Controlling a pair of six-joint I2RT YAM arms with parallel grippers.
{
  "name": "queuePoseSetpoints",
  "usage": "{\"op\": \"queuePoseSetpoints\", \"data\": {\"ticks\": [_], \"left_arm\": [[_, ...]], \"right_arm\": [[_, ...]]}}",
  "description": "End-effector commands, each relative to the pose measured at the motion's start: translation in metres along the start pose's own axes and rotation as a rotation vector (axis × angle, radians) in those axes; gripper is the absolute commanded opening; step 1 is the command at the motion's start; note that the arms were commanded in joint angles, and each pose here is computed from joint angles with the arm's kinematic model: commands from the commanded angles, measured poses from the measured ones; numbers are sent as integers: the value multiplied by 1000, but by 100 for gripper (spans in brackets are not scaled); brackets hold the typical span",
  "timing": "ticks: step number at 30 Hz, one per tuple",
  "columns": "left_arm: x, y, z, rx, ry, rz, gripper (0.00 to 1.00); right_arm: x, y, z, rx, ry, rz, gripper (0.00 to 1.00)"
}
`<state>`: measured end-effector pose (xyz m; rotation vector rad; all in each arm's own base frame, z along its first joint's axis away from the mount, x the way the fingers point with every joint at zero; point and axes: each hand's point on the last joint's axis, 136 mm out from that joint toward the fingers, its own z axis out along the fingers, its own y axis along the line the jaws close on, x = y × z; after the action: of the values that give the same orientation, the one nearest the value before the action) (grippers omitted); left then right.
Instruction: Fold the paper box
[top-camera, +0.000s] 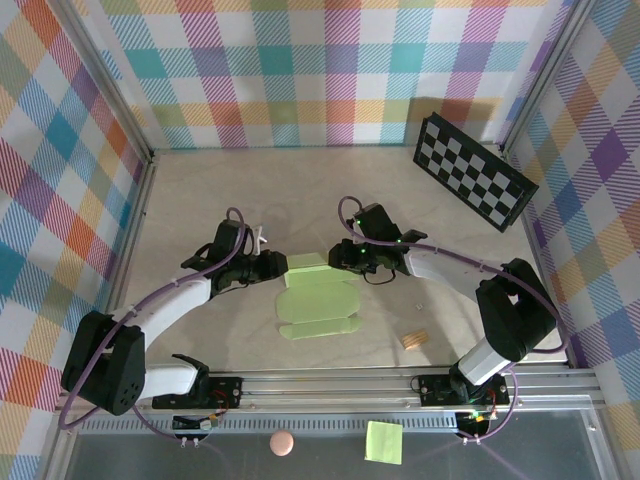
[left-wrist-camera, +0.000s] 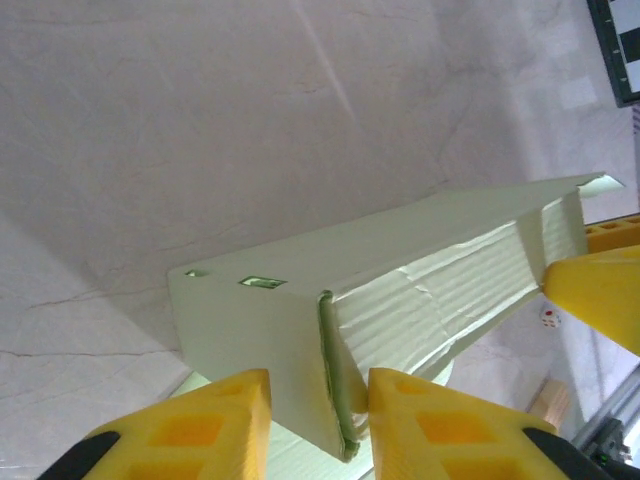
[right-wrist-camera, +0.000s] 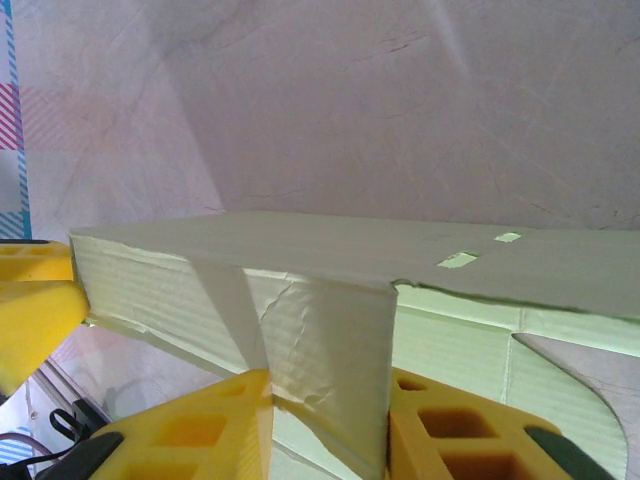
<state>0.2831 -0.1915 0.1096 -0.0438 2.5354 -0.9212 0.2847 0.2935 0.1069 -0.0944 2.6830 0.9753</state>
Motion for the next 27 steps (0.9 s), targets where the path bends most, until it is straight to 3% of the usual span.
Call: {"op": "queuePoseSetpoints", "data": {"ticks": [1,15,21,27], "left_arm": [[11,4,4,-5,31,-18,26],[15,16,0,1,-38,-76,19],[14,21,-8,4,-77,-99,18],[13,24,-13,12,-87,-112,18]], "right_arm": [[3,-5,-1,12,7,12,31],[1,-30,-54,142,-99,-33,44],[10,-61,-46,134,-106,69,47],[13,-66,-24,53,-86,112,47]]}}
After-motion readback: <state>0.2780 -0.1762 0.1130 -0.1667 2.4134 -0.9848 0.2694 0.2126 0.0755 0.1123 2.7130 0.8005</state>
